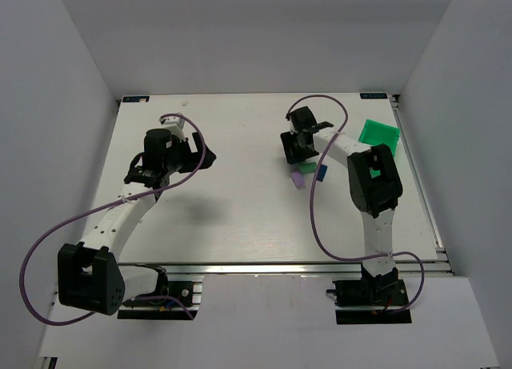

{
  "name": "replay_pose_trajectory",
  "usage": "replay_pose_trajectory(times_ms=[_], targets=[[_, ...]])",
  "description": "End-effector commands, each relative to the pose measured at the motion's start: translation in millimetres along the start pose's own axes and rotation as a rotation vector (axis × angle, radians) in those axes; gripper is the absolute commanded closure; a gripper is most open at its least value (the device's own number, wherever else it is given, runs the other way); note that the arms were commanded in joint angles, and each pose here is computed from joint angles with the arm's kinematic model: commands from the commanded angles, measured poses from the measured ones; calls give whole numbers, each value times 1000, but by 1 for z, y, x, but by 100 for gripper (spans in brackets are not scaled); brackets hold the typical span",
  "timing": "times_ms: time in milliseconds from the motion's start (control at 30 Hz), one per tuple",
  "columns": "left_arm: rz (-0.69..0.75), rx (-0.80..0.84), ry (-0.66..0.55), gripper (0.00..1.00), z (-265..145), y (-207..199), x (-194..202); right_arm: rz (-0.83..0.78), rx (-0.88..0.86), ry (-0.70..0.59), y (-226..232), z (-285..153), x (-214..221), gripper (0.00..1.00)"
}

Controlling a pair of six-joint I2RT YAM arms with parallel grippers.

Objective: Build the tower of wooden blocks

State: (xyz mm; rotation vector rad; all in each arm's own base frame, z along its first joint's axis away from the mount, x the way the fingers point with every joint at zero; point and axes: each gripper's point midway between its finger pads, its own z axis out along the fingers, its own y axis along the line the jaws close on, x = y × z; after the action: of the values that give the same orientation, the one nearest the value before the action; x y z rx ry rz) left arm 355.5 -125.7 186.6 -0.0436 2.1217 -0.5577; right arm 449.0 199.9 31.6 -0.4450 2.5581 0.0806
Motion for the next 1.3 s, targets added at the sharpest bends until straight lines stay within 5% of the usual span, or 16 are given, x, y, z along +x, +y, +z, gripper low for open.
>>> replay_pose_trajectory(times_ms=[0,200,400,567,700,967,1267], targets=[[4,39,-9,2,-1,-11,-6,-21,-43,-99,14,-24,-38,52],[-7,175,23,2,0,-33,2,-287,-254,-123,52,-60,-27,59],[-25,396,84,2,5,-66,16,-648,-618,-367,116,-132,-4,66],[-100,619,176,2,2,-96,33,-782,-781,-515,150,-180,1,66],[-124,762,220,4,0,-116,40,-836,-792,-539,168,-184,1,66],[-151,783,281,5,10,-130,58,-911,-754,-580,191,-182,-12,66],[-148,715,331,25,32,-130,75,-923,-720,-658,199,-194,-19,64]])
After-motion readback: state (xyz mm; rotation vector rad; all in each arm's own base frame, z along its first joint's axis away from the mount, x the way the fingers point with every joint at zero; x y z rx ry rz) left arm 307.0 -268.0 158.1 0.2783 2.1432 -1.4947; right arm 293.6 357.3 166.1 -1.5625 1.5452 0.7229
